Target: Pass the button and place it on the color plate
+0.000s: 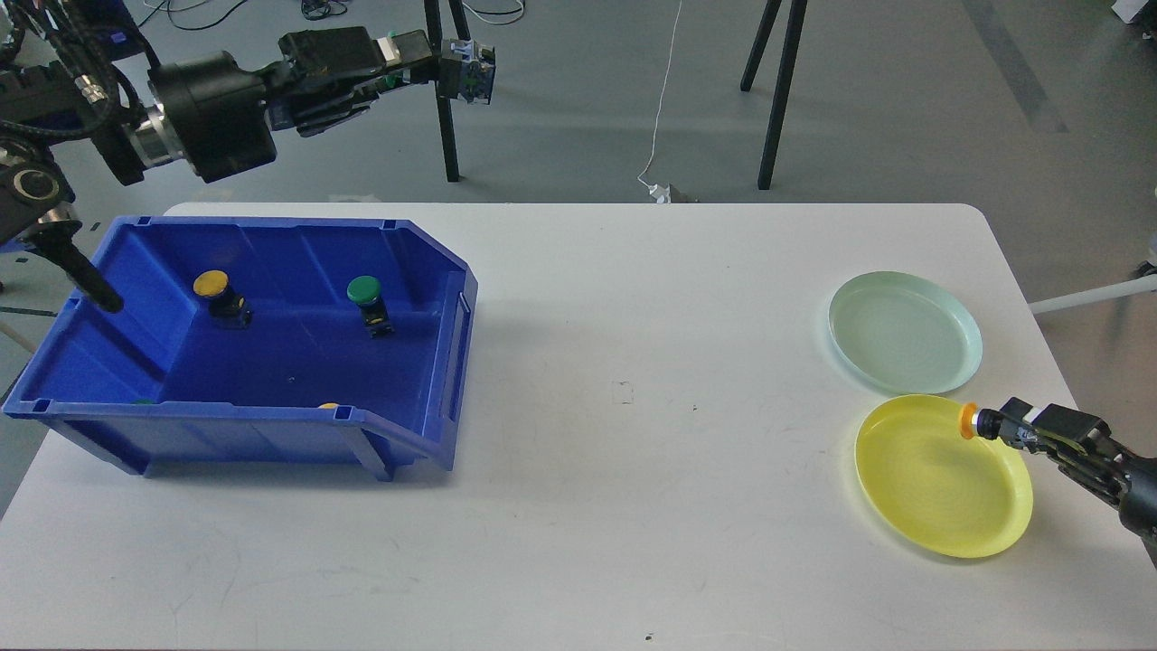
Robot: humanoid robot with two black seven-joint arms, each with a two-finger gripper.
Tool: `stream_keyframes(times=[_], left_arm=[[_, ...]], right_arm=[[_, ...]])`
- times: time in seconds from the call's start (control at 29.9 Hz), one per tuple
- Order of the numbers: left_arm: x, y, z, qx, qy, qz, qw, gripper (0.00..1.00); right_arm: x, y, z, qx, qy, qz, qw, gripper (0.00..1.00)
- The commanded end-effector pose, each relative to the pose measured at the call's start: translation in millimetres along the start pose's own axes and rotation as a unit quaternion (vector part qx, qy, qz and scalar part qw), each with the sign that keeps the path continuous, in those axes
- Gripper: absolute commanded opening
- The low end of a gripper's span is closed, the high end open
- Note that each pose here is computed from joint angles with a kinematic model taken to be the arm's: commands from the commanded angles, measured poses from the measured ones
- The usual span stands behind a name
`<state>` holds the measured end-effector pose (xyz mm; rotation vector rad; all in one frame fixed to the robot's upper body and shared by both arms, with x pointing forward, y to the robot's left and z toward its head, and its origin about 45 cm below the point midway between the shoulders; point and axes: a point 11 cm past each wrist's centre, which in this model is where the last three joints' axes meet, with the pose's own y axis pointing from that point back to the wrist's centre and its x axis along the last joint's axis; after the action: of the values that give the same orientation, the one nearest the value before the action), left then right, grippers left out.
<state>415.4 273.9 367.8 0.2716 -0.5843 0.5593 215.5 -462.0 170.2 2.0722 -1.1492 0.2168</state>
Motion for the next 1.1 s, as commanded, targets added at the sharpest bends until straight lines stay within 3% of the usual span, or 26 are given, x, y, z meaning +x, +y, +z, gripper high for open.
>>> stream_keyframes(times=[0.0,0.1,0.13,0.2,0.23,0.4,0.5,0.57,0.8,0.94,1.07], left_arm=[[0,1,-1,0.002,0.001,0.001,1.000,0.13],[-2,0,-1,0.001,0.002,-0.001,1.000,0.13],[-4,0,-3,0.002,0.005,-0.002,1.000,0.13],[-11,-2,-7,0.000,0.014,-0.007,1.000,0.13],[-15,-7,-7,-0.005,0.018,-0.010,1.000,0.13],[-44,-24,-4,-0.033,0.044,-0.037,0.998,0.13],[-61,-34,-4,-0.047,0.061,-0.050,0.996,0.13],[-70,-40,-5,-0.053,0.072,-0.056,0.994,0.13],[-94,-61,0,-0.079,0.096,-0.074,0.989,0.14],[-120,-82,3,-0.099,0.122,-0.094,0.983,0.14],[-141,-97,9,-0.117,0.139,-0.109,0.977,0.15]], right_arm=[[-5,0,-1,0.001,0.004,-0.006,1.000,0.00],[-3,-1,-2,0.004,0.005,-0.003,1.000,0.01],[-1,-2,-3,0.005,0.005,-0.001,1.000,0.10],[-2,-2,-3,0.004,0.005,-0.002,1.000,0.45],[-1,-2,-3,0.005,0.005,-0.001,1.000,0.58],[-1,-1,-1,0.002,0.006,-0.001,1.000,0.70],[-3,-1,-1,0.002,0.004,-0.003,1.000,0.82],[-2,-1,-1,0.002,0.004,-0.002,1.000,0.96],[15,-12,-27,0.043,-0.010,0.029,0.999,0.97],[51,-24,-94,0.152,-0.097,0.077,0.981,0.97],[61,-40,-176,0.285,-0.170,0.008,0.943,0.97]])
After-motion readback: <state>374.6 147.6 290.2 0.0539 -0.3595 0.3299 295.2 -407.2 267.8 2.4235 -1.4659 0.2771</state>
